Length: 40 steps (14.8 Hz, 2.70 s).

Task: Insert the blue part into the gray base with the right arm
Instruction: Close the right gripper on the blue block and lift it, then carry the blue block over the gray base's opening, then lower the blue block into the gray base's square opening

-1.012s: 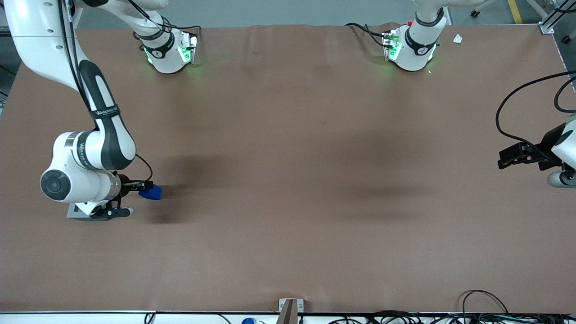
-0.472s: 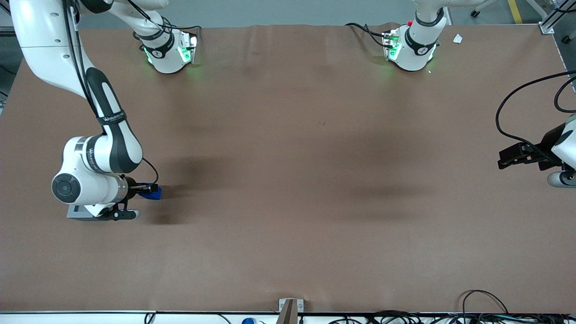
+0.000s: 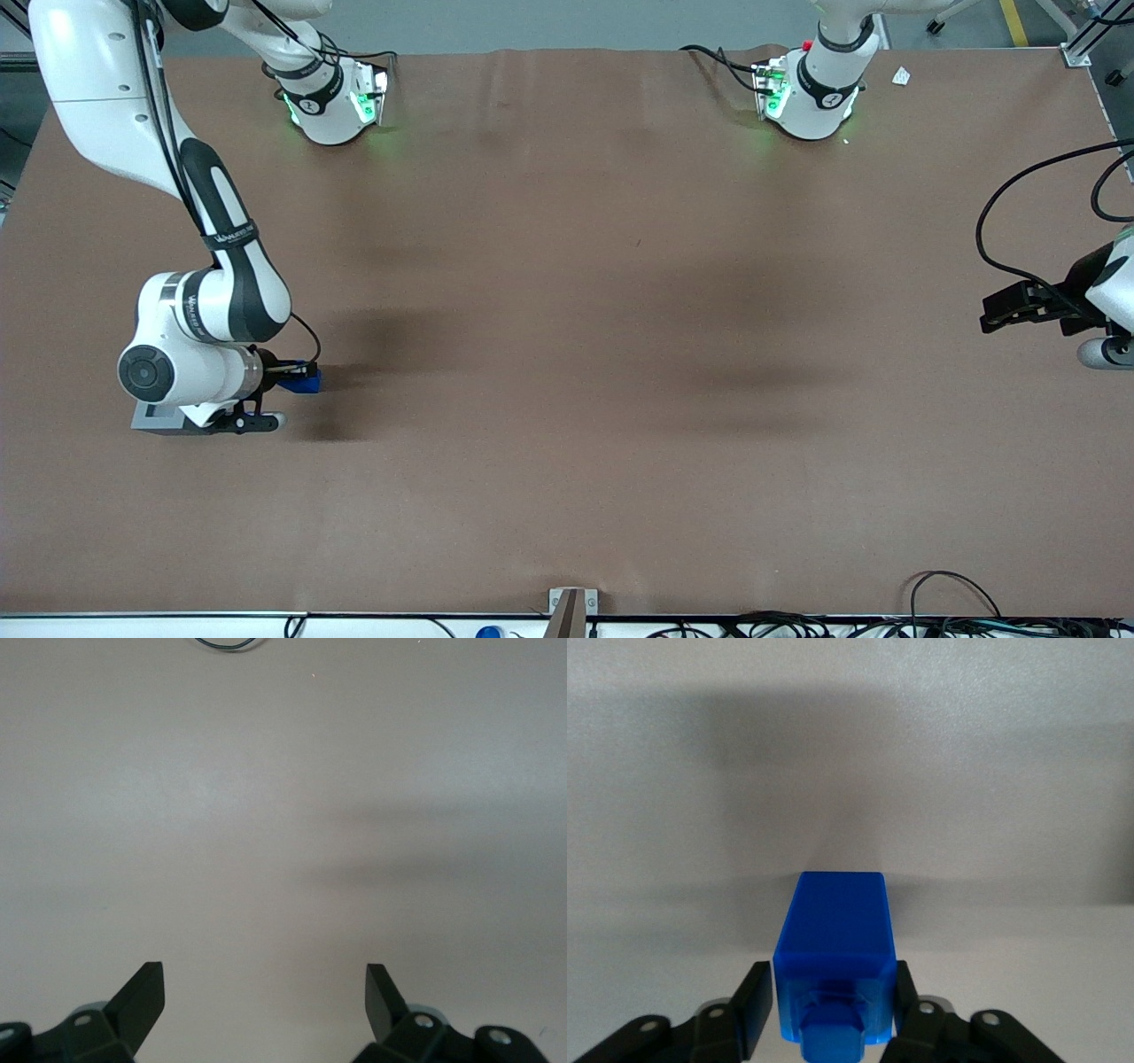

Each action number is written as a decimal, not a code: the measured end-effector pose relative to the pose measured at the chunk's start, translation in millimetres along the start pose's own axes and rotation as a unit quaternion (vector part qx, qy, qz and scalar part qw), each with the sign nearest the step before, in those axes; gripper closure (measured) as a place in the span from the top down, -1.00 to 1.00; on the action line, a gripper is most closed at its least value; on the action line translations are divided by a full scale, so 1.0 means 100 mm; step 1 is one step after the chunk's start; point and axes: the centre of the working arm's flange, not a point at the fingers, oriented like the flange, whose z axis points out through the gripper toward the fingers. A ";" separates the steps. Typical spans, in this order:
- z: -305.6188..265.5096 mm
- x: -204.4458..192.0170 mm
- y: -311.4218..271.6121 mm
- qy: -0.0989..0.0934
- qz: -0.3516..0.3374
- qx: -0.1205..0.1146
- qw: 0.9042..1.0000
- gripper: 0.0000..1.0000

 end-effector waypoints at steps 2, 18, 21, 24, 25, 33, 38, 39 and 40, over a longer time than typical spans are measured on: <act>0.00 0.00 0.01 0.001 0.001 0.000 1.000 0.02; -1.00 0.12 0.81 -0.004 0.050 -0.010 0.999 0.02; -1.21 0.12 0.94 0.003 0.058 -0.014 0.998 0.02; -1.38 0.12 1.12 0.012 0.065 -0.027 0.997 0.02; -1.41 0.12 1.19 0.012 0.066 -0.027 0.997 0.02; -1.34 0.27 1.72 0.010 0.034 -0.022 0.999 0.02; -1.13 0.31 1.96 -0.001 0.029 -0.016 0.999 0.02; -1.10 0.31 1.98 -0.004 0.029 -0.015 0.999 0.02; -1.08 0.31 1.99 -0.005 0.030 -0.015 0.999 0.02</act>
